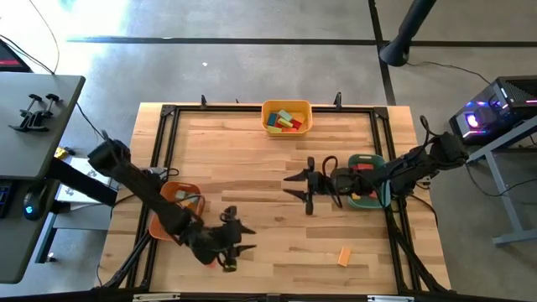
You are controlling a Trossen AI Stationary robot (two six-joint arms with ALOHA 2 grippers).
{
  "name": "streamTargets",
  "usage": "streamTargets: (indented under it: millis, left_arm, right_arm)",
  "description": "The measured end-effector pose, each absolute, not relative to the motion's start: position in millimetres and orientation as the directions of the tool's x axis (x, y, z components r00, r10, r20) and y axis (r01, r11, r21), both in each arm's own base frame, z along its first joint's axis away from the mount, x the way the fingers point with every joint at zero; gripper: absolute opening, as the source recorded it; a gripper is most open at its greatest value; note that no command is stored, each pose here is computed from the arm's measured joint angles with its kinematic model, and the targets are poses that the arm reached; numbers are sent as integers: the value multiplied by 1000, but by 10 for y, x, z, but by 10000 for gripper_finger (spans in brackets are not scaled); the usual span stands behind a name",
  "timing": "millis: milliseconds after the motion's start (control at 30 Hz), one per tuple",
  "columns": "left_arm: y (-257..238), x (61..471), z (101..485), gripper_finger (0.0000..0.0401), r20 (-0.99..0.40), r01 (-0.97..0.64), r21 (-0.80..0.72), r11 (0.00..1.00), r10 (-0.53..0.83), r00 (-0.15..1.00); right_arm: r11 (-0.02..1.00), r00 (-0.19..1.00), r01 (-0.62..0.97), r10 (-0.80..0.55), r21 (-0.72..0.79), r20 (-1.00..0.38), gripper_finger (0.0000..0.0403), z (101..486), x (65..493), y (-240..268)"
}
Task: Sort blocks by size
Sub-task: Put the orange square block into the orange bin
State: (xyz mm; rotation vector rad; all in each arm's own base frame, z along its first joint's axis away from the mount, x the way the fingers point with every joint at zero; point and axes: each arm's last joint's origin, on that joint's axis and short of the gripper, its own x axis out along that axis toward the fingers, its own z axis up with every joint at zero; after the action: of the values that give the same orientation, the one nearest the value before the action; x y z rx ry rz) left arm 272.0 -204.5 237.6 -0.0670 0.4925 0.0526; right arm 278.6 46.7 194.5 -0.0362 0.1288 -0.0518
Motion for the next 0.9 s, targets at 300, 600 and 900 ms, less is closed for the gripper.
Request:
streamTargets:
  millis: [300,600,900]
  left_arm:
    - [-2211,2514,2375,160,-837,-299,-353,887,-157,524]
    - [-2594,1967,2302,161,-896,-619,-428,659,-218,387]
    - [-2924,1654,2122,205,-874,-726,-475,497,-171,454]
  right_arm:
    - [993,987,89,-97,-72,-126,158,1946,2806,333]
    - [991,984,117,-125,-69,-125,158,1947,2814,257]
    - [988,987,120,-129,-100,-92,158,1980,2829,151]
